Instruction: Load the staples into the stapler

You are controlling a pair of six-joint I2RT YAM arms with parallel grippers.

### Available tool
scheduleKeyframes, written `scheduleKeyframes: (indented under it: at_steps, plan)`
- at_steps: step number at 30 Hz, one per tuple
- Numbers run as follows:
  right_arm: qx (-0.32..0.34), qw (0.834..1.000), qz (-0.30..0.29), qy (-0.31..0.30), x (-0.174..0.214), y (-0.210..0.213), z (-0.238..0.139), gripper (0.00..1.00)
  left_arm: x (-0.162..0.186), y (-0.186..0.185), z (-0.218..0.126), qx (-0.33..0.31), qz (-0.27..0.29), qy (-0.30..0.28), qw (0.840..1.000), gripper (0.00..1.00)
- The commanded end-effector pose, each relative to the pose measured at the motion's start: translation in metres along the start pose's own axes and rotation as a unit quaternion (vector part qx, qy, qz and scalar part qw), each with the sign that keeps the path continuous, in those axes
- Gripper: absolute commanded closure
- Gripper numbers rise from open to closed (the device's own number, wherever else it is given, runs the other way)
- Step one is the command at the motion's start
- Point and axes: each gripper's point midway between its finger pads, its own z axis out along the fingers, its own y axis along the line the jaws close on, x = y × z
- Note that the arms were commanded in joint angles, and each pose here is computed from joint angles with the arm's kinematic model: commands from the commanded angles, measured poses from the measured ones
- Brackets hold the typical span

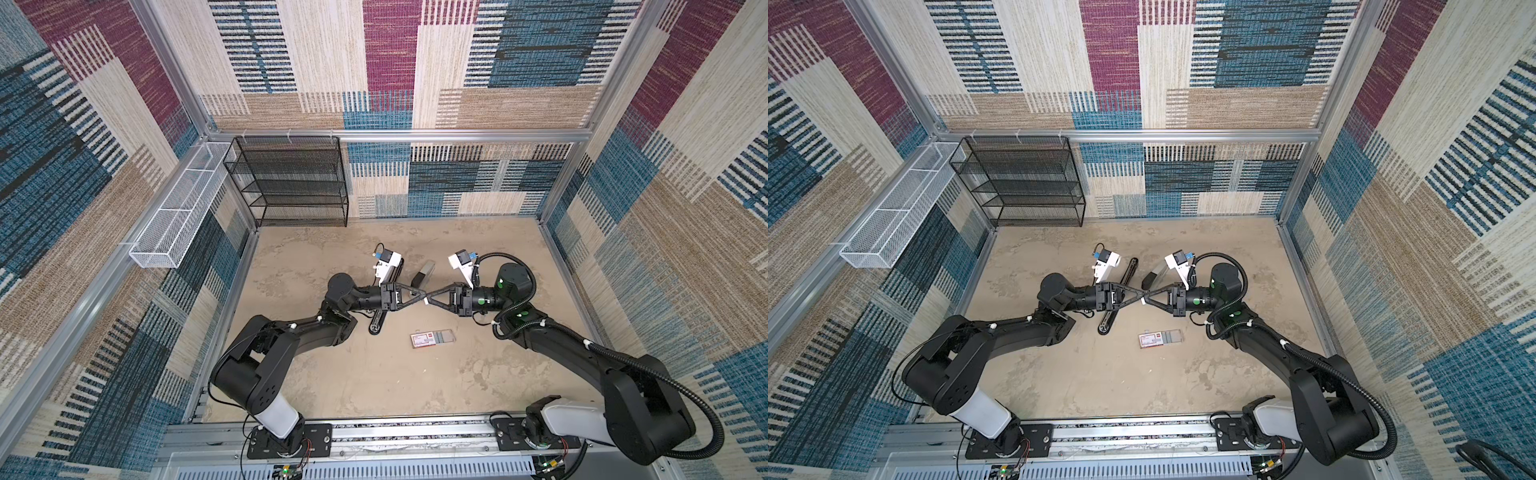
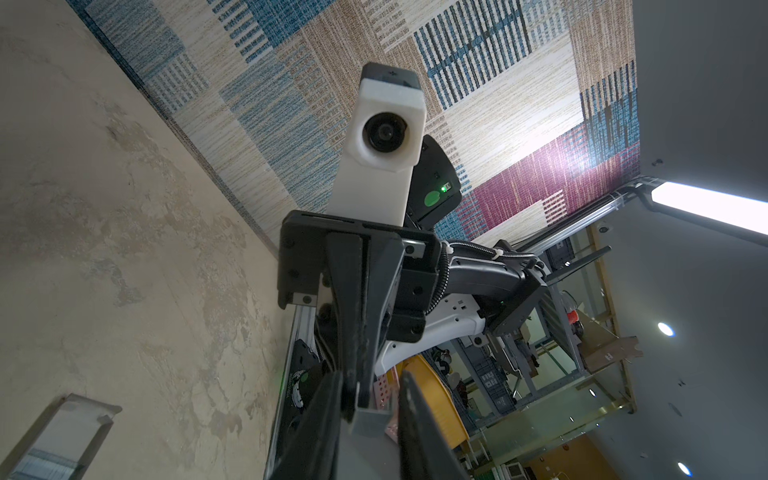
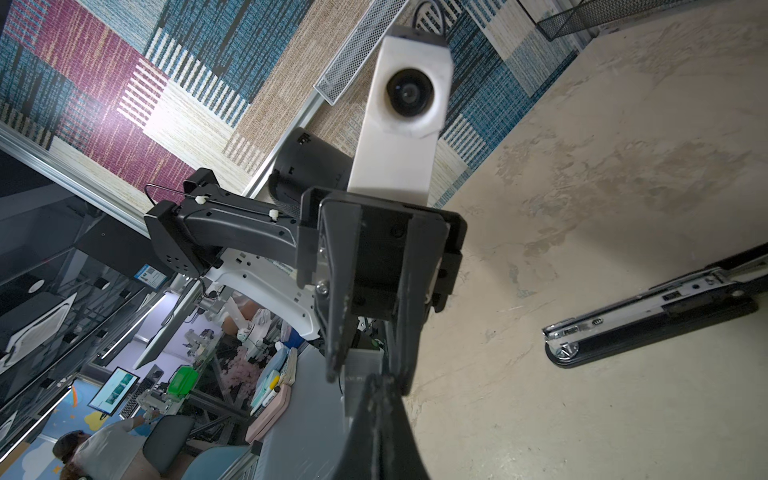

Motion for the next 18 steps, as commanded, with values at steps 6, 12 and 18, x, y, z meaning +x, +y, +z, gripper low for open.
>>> scheduleKeyframes:
  at_steps: [6,12,18]
  plan:
    - [0.016,1.0,0.01,-0.004,0.0001,-0.0072,0.0001,1.0,-0.0036,-0.0152,-0.0004,0.022,0.027,0.002,0.999,0.76]
    - [0.021,1.0,0.01,-0.003,0.0018,-0.0088,-0.0005,1.0,-0.0054,-0.0136,-0.0032,0.019,0.024,-0.002,1.0,0.84]
    - [0.031,0.999,0.012,-0.001,0.006,-0.0113,-0.002,1.0,-0.0101,-0.014,-0.0078,0.016,0.027,-0.01,0.999,0.84]
